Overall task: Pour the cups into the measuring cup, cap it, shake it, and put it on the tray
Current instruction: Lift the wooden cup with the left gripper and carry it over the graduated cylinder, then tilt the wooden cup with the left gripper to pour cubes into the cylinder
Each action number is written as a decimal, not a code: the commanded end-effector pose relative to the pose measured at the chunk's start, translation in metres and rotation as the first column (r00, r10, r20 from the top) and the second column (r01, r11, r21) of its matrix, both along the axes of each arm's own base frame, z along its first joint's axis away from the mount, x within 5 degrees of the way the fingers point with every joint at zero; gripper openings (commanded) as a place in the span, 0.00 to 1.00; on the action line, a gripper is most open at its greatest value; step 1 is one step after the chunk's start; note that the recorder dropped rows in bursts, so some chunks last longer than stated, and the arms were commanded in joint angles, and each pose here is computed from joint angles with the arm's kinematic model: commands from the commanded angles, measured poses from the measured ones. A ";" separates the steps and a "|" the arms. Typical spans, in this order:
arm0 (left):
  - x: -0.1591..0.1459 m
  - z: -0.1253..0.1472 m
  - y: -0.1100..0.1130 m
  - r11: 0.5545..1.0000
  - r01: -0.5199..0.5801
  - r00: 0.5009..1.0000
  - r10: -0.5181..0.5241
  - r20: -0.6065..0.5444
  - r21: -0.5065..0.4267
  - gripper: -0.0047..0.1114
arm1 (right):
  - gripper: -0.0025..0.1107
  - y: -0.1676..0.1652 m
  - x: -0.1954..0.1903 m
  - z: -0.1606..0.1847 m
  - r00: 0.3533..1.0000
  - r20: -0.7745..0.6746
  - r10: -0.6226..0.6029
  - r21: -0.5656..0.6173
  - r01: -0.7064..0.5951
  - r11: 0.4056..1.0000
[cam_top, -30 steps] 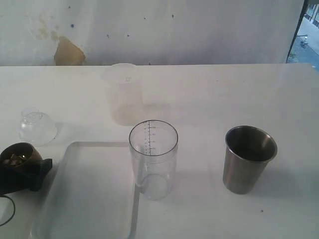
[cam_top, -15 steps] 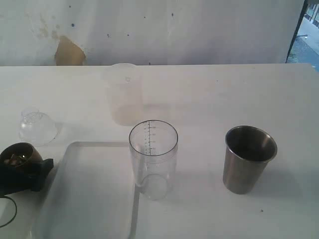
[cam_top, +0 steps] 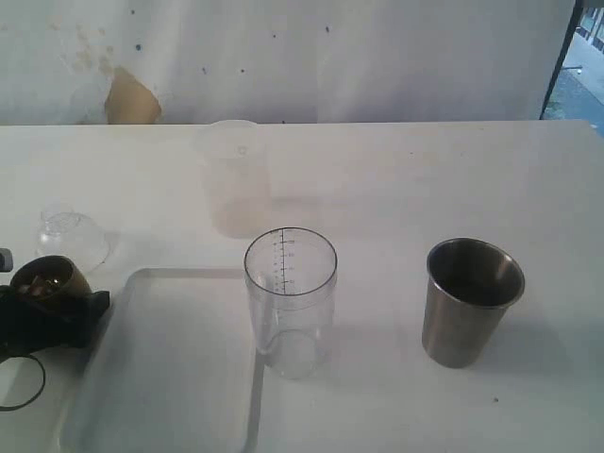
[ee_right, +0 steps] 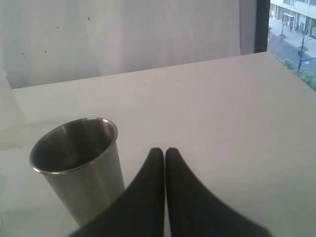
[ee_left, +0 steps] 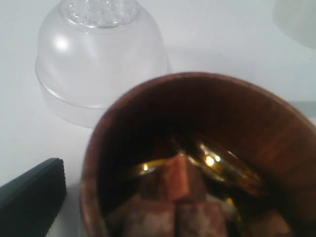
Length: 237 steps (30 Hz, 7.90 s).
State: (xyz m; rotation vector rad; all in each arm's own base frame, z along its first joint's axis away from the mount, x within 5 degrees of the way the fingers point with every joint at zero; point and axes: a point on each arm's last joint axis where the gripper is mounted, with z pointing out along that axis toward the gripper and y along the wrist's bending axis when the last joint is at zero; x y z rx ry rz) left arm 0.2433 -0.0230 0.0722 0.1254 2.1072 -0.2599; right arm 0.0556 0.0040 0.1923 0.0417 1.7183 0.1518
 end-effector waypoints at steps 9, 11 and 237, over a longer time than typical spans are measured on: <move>-0.003 -0.002 -0.006 0.997 0.073 0.997 -0.073 -0.028 -0.012 0.18 | 0.02 0.000 0.000 0.001 1.000 0.011 0.000 -0.004 0.000 1.000; -0.004 -0.002 -0.009 0.994 0.113 0.993 -0.113 -0.030 -0.009 0.04 | 0.02 0.000 0.000 0.001 1.000 0.011 0.000 -0.004 0.000 1.000; 0.059 0.166 -0.192 -0.074 -0.156 -0.115 -0.989 -0.092 0.985 0.04 | 0.02 0.000 0.000 0.001 1.000 0.012 0.002 -0.014 -0.002 1.000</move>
